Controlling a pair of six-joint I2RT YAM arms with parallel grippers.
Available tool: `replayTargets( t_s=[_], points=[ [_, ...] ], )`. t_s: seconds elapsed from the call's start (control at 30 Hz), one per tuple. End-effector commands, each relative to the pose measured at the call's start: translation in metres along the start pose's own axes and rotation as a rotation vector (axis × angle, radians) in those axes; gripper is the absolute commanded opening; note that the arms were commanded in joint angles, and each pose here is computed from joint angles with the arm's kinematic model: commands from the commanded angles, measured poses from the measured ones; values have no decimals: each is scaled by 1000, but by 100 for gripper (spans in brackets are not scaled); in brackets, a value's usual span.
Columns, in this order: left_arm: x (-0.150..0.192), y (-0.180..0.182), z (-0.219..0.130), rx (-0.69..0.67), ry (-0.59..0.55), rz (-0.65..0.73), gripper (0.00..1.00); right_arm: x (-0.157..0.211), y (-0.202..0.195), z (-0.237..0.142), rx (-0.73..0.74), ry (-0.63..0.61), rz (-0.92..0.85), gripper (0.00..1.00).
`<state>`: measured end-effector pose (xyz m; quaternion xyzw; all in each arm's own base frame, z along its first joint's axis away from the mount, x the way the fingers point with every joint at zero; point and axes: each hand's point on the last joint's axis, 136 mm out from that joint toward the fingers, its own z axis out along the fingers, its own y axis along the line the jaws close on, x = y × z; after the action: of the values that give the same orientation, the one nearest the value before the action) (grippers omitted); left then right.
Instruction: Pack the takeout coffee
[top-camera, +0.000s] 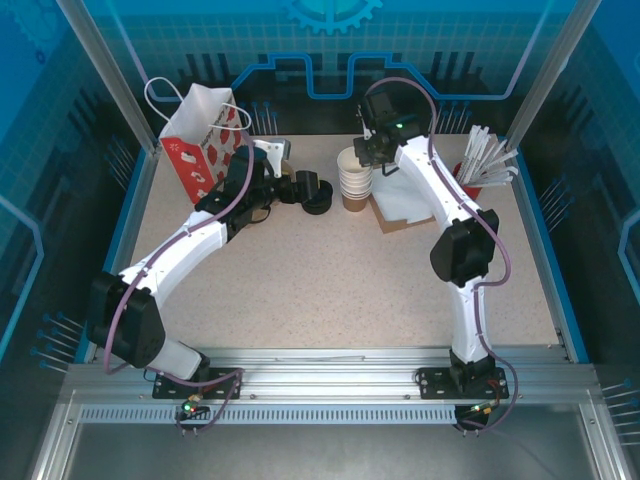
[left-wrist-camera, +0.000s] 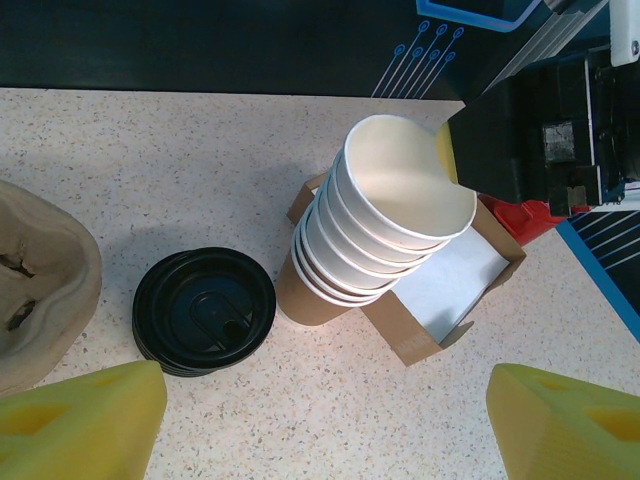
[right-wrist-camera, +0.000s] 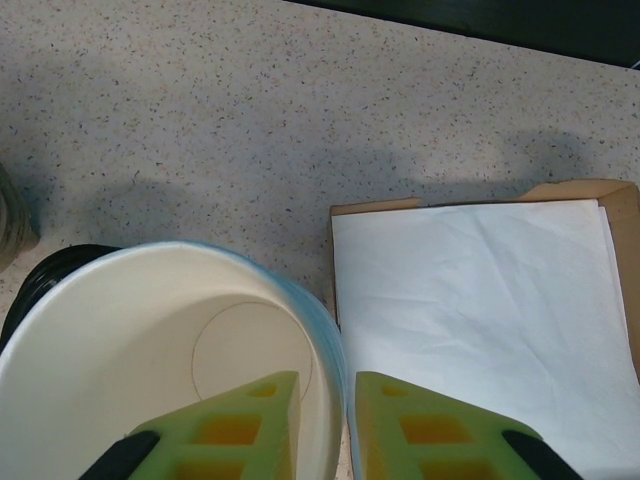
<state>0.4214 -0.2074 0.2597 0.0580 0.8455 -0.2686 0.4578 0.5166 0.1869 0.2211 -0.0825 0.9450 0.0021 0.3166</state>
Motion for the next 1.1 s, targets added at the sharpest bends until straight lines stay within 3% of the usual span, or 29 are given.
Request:
replayTargets(
  t_s=[0.0, 0.43, 0.77, 1.07],
  points=[
    [2, -3, 1, 8, -8, 12, 85, 1, -6, 3, 15, 16, -10, 23],
    [1, -3, -2, 5, -16, 18, 85, 0, -9, 4, 24, 20, -13, 20],
    [3, -1, -4, -3, -15, 18, 85, -5, -8, 0, 17, 7, -5, 12],
    [0, -2, -8, -7, -22, 22, 85, -22, -5, -26, -15, -58, 30, 8]
  ],
)
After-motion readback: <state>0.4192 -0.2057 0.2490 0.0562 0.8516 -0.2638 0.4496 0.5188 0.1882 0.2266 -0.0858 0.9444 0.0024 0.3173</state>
